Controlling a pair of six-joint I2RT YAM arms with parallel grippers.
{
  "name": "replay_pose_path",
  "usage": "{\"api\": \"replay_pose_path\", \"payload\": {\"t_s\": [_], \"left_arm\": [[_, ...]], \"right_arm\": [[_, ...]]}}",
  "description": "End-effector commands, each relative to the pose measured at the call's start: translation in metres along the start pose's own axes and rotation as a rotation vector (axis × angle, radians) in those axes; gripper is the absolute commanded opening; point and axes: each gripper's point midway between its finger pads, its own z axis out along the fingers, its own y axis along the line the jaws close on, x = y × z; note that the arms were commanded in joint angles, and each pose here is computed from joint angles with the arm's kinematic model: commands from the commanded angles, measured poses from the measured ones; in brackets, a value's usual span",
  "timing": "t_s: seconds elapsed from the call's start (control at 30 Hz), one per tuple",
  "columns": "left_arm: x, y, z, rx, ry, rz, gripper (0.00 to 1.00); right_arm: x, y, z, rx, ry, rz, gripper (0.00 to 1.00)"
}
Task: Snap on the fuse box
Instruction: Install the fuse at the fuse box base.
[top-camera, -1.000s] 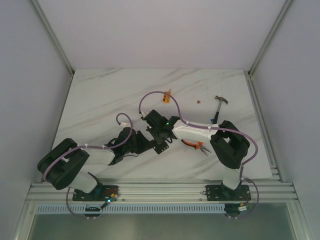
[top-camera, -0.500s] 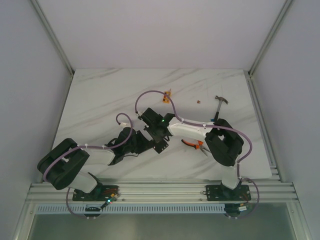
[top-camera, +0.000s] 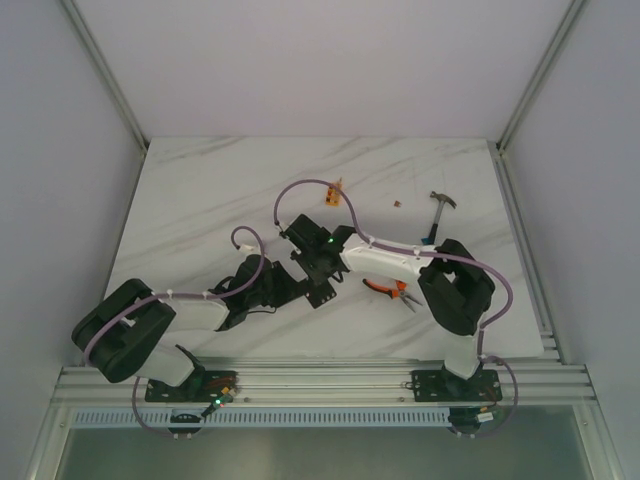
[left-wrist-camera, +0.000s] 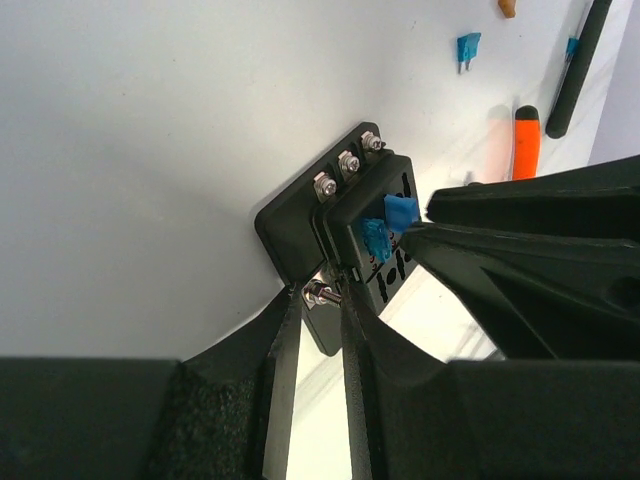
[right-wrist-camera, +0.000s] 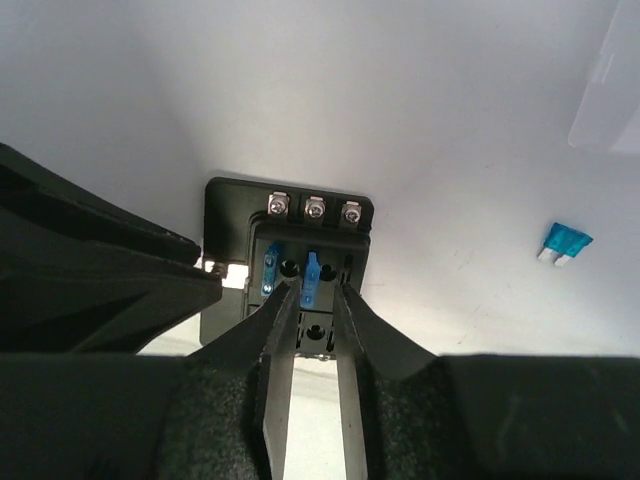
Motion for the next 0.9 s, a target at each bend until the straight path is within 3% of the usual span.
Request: {"api": "replay_pose_path", "payload": {"t_s": [0.0, 0.17, 0.43, 0.77, 0.87], "left_arm": [[0.01, 0.032, -0.004, -0.121, 0.027, 0.023, 0.31], [0.01, 0.031, -0.004, -0.113, 0.031, 0.025, 0.31], [0.011, 0.031, -0.004, -0.113, 0.035, 0.026, 0.31], [0.011, 0.03, -0.003, -0.109, 0.038, 0.026, 0.31], [0.011, 0.029, -0.003, -0.107, 0.037, 0.026, 0.31]], "right_arm": [[-0.013, 0.0, -0.023, -0.022, -0.049, 0.025, 0.3], [-0.024, -0.002, -0.026, -0.003, -0.088, 0.065, 0.3], [-0.014, -0.003, -0.008, 0.005, -0.037, 0.083, 0.28], [-0.012, 0.0, 0.001, -0.015, -0.024, 0.084, 0.22], [-0.012, 0.0, 0.003, -0.016, -0.02, 0.084, 0.15]]}}
